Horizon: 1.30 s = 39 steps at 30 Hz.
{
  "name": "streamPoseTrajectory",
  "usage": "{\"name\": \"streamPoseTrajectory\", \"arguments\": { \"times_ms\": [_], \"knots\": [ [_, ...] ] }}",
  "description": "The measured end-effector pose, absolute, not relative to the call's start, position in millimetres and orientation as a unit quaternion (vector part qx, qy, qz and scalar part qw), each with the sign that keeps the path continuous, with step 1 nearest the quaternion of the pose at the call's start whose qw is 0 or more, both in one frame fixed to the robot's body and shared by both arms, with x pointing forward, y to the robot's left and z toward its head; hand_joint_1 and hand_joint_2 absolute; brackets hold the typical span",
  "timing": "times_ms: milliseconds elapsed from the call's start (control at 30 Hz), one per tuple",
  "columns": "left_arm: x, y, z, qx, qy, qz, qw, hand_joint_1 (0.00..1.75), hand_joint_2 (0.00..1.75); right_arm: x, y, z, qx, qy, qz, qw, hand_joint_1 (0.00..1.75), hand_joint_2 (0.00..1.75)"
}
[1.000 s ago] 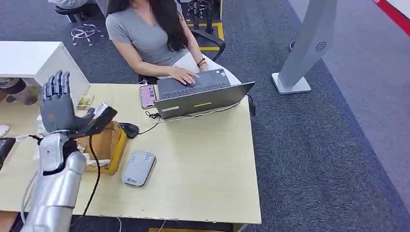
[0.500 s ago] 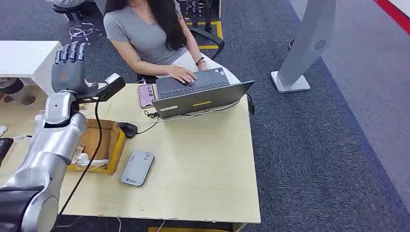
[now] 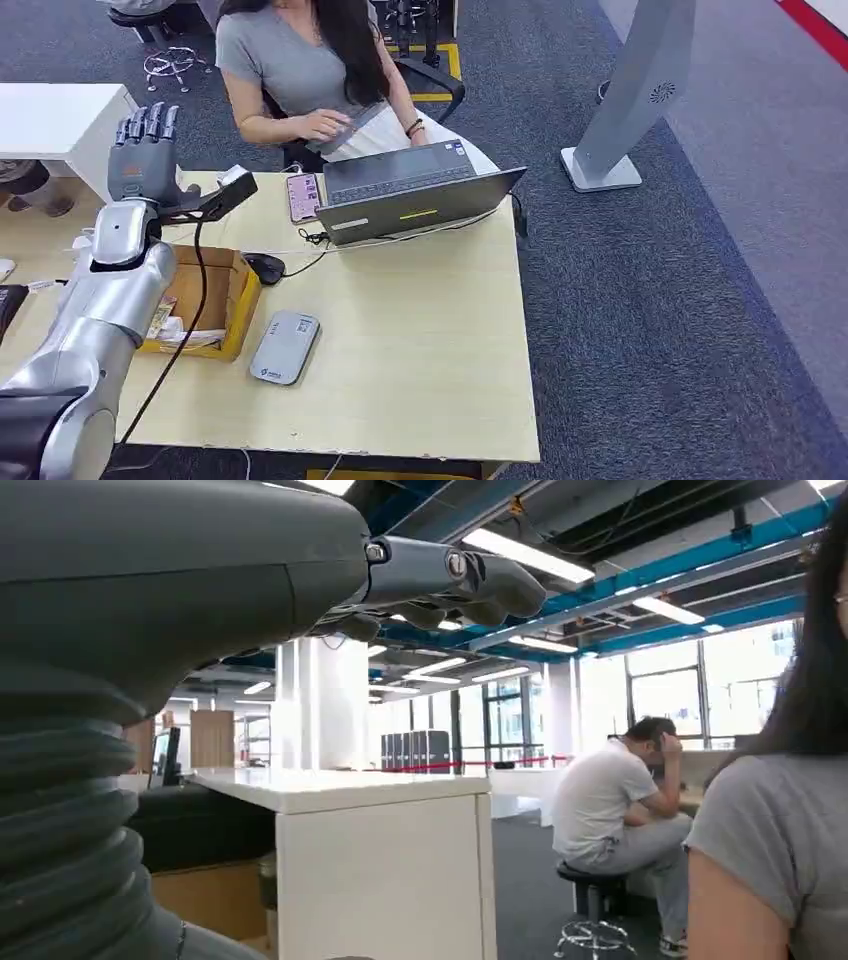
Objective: Pass the card to the sensor for recognition and then transmit it.
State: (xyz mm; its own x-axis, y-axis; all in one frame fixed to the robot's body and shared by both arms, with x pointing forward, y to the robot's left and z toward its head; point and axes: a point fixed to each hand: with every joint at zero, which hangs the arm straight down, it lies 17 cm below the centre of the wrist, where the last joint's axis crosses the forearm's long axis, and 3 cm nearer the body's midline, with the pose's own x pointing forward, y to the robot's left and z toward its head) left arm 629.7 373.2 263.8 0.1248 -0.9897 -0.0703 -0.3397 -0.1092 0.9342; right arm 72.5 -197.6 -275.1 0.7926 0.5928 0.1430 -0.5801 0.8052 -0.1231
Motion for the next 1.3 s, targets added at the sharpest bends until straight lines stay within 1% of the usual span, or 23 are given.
{"name": "streamPoseTrajectory", "arguments": {
  "times_ms": [1300],
  "knots": [
    [627.2, 371.1, 245.7, 0.623, -0.516, -0.419, 0.412, 0.0, 1.75, 70.8, -201.5, -275.8, -0.035, -0.081, 0.306, 0.948, 0.0, 0.0]
  ]
}}
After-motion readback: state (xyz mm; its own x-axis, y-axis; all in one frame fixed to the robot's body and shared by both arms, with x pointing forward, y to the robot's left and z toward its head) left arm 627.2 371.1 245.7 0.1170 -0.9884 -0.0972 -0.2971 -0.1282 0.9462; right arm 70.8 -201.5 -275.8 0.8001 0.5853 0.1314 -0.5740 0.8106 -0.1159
